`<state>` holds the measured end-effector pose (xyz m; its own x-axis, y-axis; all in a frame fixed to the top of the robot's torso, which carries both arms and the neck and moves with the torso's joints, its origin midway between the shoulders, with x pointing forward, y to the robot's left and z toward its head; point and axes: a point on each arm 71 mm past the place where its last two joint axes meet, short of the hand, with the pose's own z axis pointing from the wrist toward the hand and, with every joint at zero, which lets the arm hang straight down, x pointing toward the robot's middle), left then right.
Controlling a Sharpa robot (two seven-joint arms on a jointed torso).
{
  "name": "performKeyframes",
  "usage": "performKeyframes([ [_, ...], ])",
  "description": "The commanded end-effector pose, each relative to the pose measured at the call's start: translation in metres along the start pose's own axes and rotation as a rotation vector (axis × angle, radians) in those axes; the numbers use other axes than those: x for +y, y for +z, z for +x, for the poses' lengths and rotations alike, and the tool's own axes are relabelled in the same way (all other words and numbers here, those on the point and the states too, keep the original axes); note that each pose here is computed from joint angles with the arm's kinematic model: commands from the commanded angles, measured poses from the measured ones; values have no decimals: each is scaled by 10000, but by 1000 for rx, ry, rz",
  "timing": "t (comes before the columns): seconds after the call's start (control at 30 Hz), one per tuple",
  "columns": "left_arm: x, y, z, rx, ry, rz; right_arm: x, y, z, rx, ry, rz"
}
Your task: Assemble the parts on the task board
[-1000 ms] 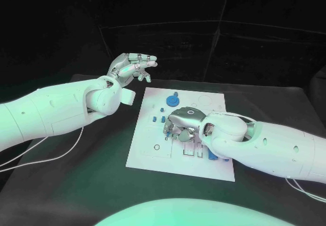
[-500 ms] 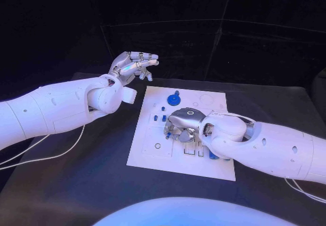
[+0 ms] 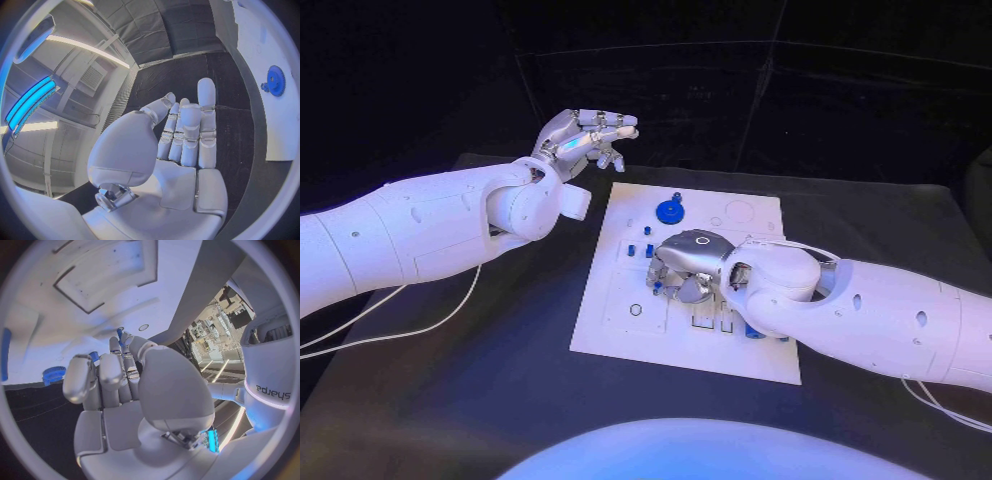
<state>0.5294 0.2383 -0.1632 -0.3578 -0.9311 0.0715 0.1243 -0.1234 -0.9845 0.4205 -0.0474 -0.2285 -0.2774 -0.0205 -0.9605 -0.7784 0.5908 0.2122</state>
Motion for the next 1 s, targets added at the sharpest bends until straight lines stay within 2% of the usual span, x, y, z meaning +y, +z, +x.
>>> performKeyframes([
  [0.03,-15,7,14,11,-12,5,8,5,29,22,-12,-6],
  [0.7,-12,6,0,11,-12,-1,63,-18,25,-11,-14,-24],
  [1.0,-8,9,4,14,-13,-4,35,-13,38,2,-19,-13],
])
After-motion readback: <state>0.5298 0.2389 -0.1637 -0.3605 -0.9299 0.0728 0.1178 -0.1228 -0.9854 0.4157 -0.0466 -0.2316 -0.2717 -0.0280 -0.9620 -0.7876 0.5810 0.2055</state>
